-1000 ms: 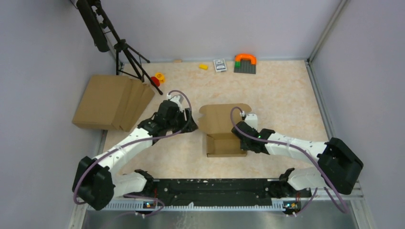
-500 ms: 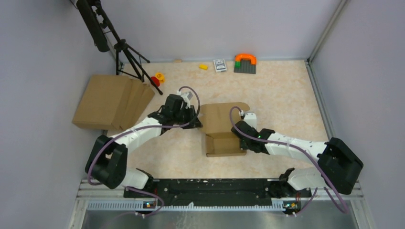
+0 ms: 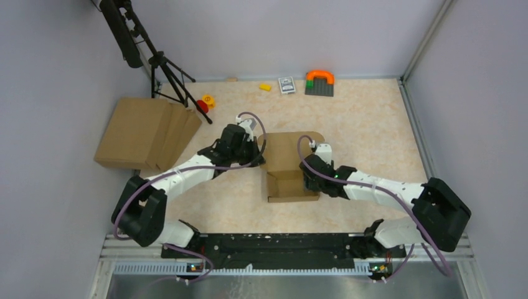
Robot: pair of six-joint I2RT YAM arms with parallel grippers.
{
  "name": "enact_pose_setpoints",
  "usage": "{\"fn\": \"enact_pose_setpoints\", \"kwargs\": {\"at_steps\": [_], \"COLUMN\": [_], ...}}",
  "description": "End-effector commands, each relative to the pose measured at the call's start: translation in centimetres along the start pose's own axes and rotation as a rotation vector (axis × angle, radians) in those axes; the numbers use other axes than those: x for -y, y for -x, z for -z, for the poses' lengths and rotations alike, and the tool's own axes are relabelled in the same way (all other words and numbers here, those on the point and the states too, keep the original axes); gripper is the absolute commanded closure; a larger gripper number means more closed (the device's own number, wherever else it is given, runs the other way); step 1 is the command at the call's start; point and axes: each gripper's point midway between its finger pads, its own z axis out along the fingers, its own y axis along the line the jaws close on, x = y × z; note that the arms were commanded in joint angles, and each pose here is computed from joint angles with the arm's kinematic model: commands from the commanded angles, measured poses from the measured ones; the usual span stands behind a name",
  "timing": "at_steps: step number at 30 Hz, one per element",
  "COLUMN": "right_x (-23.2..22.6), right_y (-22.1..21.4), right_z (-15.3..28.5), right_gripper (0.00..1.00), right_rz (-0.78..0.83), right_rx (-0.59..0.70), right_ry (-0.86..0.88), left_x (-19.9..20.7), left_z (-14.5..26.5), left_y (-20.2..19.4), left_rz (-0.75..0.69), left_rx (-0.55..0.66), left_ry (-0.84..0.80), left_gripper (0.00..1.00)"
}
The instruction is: Fold the paper box
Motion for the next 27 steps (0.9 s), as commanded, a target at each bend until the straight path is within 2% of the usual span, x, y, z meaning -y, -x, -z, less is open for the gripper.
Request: {"fn": "enact_pose_setpoints", "kwargs": {"at_steps": [1, 3, 6, 10, 15, 20, 24, 27], "right_x": [-1.7, -1.4, -0.6, 1.3, 2.8, 3.1, 2.3, 1.1], "right_y": [3.7, 4.6, 6.4, 8.7, 10.8, 12.4, 12.7, 12.8], "right_z": [1.9, 2.8, 4.6, 5.9, 5.2, 3.1, 1.4, 1.2], "right_gripper": [0.39, 0.31, 0.1, 0.07, 0.07, 0.18, 0.39, 0.47], "right_rz": [-0.085, -0.097, -0.106, -0.141, -0.19, -0.213, -0.215, -0.213], "right_rx": [0.096, 0.119, 0.184, 0.247, 0.272, 0.28, 0.235, 0.217], "right_ry": [0.128, 0.168, 0.214, 0.226, 0.29, 0.307, 0.307, 0.366], "left_x": [0.0, 0.0, 0.2, 0.5, 1.0, 1.0, 1.1, 1.0], "left_z": [0.9, 0.8, 0.7, 0.8, 1.1, 1.2, 1.5, 1.7], "left_y": [2.4, 2.4, 2.4, 2.4, 2.5, 2.4, 2.4, 2.5], "left_rz": [-0.109, -0.146, -0.181, -0.21, -0.236, -0.246, -0.246, -0.246], "left_rx": [0.118, 0.118, 0.108, 0.111, 0.122, 0.122, 0.136, 0.144], "left_ry": [0.072, 0.079, 0.068, 0.05, 0.026, 0.023, 0.02, 0.026], "left_gripper": [1.0, 1.0, 1.0, 1.0, 1.0, 1.0, 1.0, 1.0]}}
